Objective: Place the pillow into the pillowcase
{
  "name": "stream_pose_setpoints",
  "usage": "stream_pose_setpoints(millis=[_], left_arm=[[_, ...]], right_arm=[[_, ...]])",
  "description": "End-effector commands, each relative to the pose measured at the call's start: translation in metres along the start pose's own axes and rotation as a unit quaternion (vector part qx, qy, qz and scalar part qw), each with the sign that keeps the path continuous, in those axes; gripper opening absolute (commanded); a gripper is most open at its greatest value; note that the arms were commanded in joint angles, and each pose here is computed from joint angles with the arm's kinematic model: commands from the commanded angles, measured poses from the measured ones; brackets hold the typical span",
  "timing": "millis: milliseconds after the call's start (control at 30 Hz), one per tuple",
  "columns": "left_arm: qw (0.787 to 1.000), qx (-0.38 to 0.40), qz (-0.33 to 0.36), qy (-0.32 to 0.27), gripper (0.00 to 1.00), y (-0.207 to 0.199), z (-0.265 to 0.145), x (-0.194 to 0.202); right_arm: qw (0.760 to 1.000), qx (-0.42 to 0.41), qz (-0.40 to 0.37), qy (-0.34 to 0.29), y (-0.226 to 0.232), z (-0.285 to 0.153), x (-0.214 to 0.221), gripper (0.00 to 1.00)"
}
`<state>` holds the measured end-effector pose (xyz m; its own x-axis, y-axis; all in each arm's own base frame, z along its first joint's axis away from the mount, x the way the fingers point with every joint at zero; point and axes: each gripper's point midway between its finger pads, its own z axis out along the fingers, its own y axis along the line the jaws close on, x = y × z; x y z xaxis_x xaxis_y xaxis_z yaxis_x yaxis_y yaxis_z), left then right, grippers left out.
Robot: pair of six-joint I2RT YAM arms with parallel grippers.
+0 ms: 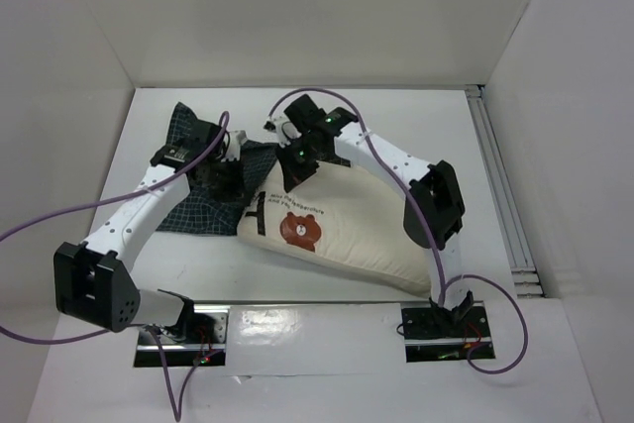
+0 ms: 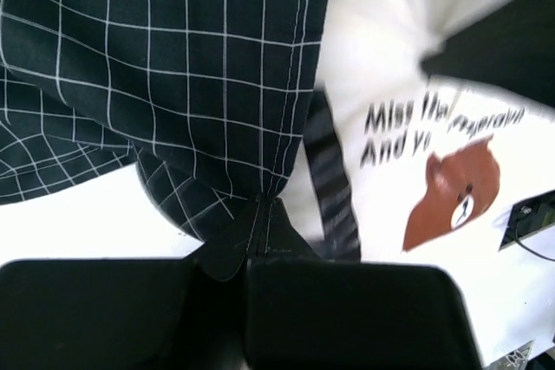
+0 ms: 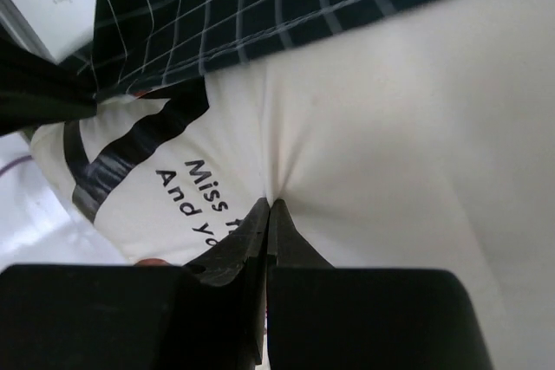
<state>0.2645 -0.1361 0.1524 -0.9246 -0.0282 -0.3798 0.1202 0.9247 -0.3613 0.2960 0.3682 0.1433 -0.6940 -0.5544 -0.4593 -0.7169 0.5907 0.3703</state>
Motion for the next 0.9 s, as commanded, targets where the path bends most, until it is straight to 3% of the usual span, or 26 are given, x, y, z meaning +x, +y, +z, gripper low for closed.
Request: stream_pose_setpoints(millis=[0, 333, 500, 700, 733, 800, 867], left_arm=[[1.0, 0.023, 0.009, -0.007, 0.0, -0.008, -0.008, 0.0], [1.0, 0.015, 0.011, 0.019, 0.0, -0.002, 0.007, 0.004], [0.999, 0.025, 0.02, 0.029, 0.0, -0.006, 0.013, -0.004], [0.999, 0.043, 0.021, 0.024, 0.0, -0.022, 0.023, -0.037], [0.999, 0.042, 0.008, 0.029, 0.0, -0.022, 0.033, -0.043], [0.999, 0.048, 0.009, 0.008, 0.0, -0.03, 0.036, -0.07], [0.999, 0.034, 0.0, 0.003, 0.0, -0.028, 0.05, -0.092]], right_arm=[[0.997, -0.042, -0.002, -0.058, -0.013, -0.017, -0.041, 0.0], [0.984, -0.115, 0.074, -0.118, -0.062, -0.022, -0.075, 0.0], [0.97, -0.08, 0.157, -0.17, -0.1, -0.029, -0.085, 0.0], [0.926, -0.014, 0.271, -0.261, -0.148, -0.044, -0.107, 0.0], [0.925, -0.015, 0.275, -0.261, -0.148, -0.044, -0.107, 0.13], [0.926, -0.006, 0.265, -0.268, -0.146, -0.052, -0.106, 0.58], [0.935, 0.017, 0.219, -0.278, -0.123, -0.067, -0.106, 0.79]])
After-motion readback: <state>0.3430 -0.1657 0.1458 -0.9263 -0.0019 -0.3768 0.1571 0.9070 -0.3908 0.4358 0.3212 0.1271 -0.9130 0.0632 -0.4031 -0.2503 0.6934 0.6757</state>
